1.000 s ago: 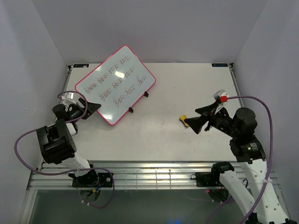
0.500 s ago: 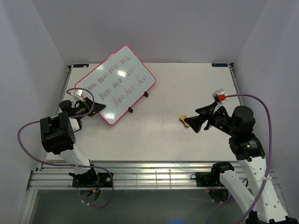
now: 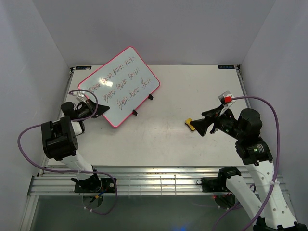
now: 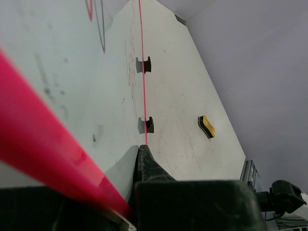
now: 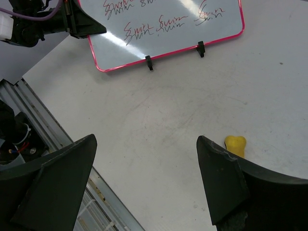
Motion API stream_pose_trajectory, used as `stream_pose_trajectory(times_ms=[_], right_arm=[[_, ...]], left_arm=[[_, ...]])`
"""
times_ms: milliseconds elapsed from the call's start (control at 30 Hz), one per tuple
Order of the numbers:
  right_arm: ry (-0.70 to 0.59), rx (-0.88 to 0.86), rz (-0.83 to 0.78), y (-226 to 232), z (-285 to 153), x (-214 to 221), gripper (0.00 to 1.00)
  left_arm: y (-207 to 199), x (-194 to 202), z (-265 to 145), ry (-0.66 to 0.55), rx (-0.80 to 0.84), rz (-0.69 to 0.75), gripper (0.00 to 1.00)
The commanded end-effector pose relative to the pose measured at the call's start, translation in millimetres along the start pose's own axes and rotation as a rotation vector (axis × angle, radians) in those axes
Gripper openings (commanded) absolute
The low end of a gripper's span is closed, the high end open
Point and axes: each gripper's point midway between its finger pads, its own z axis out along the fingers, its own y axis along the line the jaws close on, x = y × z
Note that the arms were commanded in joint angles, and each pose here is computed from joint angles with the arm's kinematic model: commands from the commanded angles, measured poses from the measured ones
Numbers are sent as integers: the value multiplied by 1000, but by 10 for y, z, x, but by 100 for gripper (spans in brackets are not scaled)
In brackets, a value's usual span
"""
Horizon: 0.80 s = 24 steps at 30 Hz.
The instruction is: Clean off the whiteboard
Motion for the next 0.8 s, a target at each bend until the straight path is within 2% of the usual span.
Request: stream_pose_trajectory(times_ms=[0,167,333,600,767], right_arm=[[-52,-2,-32,38,-22,-179,90],[-57,0,-19,30,-9,-173,90],[-57,2,-10,22,1,-160,90],[-48,36,12,-68,48,-123,90],[-45,70,57,-174,125,-76,90]], left_arm=[[131,-149,-29,-55,-95,27,0],[-30,-363,-59,-103,-90,70,0],[-326,-714,-185,-224,-115,195,0],[-863,-1137,-253,-328,-20,283,0],[-1344,-1218,-174,-309,97,354,0]])
